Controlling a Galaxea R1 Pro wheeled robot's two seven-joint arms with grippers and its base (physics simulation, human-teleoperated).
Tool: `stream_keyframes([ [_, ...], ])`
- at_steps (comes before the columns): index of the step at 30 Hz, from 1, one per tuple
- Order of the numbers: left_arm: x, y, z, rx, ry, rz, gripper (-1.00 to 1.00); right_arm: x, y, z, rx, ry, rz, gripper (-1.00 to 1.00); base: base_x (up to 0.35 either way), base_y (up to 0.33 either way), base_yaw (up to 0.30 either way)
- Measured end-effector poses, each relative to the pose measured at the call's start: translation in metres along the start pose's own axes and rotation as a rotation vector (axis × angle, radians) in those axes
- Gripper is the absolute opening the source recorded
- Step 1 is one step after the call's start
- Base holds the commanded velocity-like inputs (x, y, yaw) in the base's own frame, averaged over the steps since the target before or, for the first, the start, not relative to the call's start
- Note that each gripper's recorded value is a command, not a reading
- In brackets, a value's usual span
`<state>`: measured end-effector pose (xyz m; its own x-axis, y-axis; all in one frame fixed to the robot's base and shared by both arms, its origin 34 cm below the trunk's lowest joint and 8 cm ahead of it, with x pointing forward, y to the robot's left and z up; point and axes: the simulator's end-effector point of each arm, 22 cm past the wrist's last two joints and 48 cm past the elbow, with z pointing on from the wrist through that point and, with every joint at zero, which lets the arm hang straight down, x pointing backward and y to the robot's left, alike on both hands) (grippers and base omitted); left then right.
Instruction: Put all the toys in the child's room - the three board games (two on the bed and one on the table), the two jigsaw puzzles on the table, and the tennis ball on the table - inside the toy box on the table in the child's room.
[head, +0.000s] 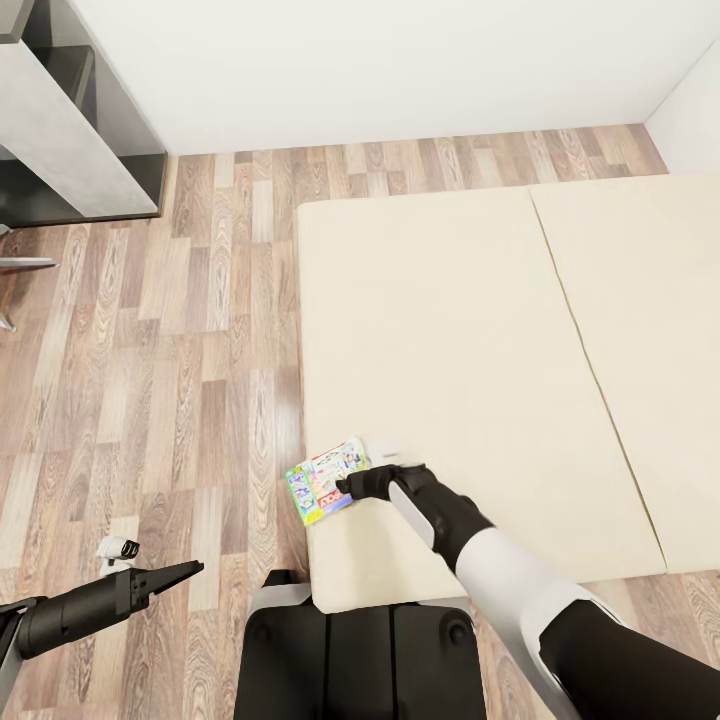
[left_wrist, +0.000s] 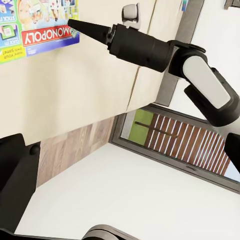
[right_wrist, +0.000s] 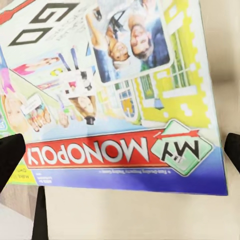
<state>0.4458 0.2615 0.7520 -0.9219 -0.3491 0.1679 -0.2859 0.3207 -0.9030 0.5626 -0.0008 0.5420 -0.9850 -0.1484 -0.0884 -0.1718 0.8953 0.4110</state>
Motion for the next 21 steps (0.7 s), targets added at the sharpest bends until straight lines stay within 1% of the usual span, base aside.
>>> stream_keyframes([
  [3,0.0,0.0,0.0,0.0,0.0,0.0,1.0,-0.013,0.006,-0.006,-0.001,-0.008,-0.009,1.0,0.0,0.0,0.0],
  [8,0.0,0.0,0.0,0.0,0.0,-0.001,1.0,-0.03,0.006,-0.015,0.031,-0.021,-0.027,1.0,0.0,0.0,0.0],
  [11,0.0,0.0,0.0,0.0,0.0,-0.001,1.0,-0.04,0.01,-0.02,0.035,-0.031,-0.035,1.0,0.0,0.0,0.0],
  [17,0.0,0.0,0.0,-0.001,-0.001,-0.001,1.0,-0.046,0.013,-0.026,0.038,-0.024,-0.044,1.0,0.0,0.0,0.0],
  [21,0.0,0.0,0.0,0.0,0.0,-0.001,1.0,-0.053,0.015,-0.03,0.036,-0.036,-0.046,1.0,0.0,0.0,0.0],
])
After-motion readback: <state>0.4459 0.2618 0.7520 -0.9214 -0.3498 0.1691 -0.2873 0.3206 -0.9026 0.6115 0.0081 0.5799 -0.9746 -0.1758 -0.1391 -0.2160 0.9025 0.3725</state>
